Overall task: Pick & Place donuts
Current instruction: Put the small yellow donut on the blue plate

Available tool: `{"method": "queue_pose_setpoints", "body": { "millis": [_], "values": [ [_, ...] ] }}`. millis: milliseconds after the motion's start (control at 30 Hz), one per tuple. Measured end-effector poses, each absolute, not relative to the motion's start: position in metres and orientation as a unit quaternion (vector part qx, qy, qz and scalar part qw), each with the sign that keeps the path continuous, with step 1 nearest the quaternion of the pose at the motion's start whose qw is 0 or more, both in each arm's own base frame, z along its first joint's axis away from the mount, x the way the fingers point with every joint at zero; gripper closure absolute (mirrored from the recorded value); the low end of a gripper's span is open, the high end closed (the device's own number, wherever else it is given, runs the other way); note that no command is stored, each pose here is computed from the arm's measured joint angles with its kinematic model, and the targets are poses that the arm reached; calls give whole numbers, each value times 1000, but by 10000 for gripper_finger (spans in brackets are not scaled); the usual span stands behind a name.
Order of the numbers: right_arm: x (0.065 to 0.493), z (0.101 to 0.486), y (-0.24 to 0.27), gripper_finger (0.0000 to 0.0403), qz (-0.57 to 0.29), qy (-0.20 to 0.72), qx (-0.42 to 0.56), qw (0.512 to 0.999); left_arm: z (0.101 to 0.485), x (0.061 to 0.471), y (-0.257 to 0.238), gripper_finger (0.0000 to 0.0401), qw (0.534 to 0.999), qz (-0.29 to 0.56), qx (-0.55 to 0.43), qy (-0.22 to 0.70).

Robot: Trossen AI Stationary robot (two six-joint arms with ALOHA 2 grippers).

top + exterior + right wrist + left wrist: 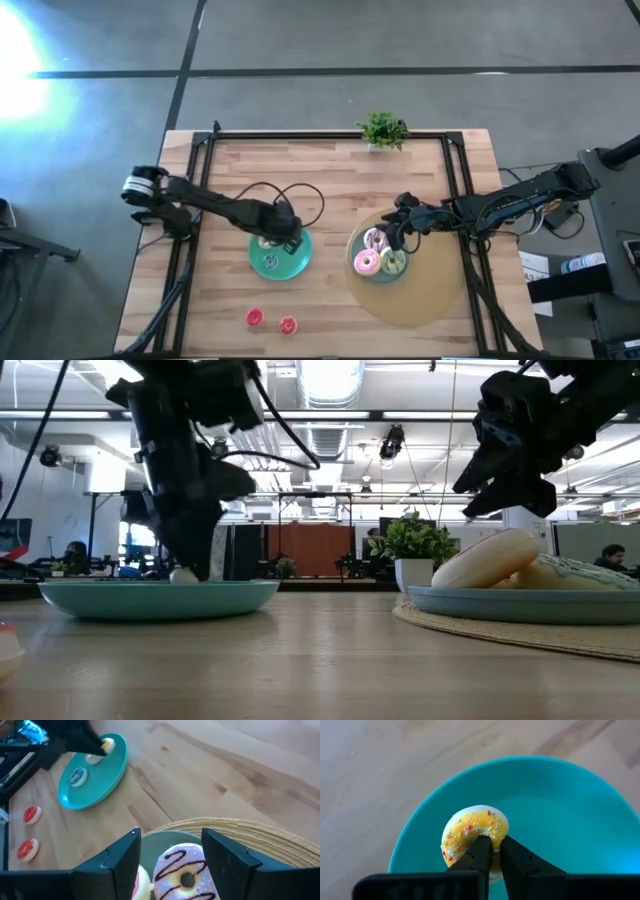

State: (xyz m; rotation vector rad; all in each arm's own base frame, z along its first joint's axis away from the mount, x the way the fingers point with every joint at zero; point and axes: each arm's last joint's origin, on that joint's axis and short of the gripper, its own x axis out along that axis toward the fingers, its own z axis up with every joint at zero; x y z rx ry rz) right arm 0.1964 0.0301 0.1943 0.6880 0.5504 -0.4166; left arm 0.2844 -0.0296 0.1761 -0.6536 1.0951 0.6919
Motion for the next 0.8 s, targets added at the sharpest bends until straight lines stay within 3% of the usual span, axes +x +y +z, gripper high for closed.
{"method": "queue_pose_setpoints", "body": {
  "millis": [367, 800],
  "values": [
    [196, 194, 32, 202, -176, 280, 340, 880, 190, 298, -31, 278, 747, 313, -310, 497],
    [196, 193, 34, 202, -138, 300, 341, 880, 195, 294, -40, 272, 755, 244, -317, 520]
  ]
}}
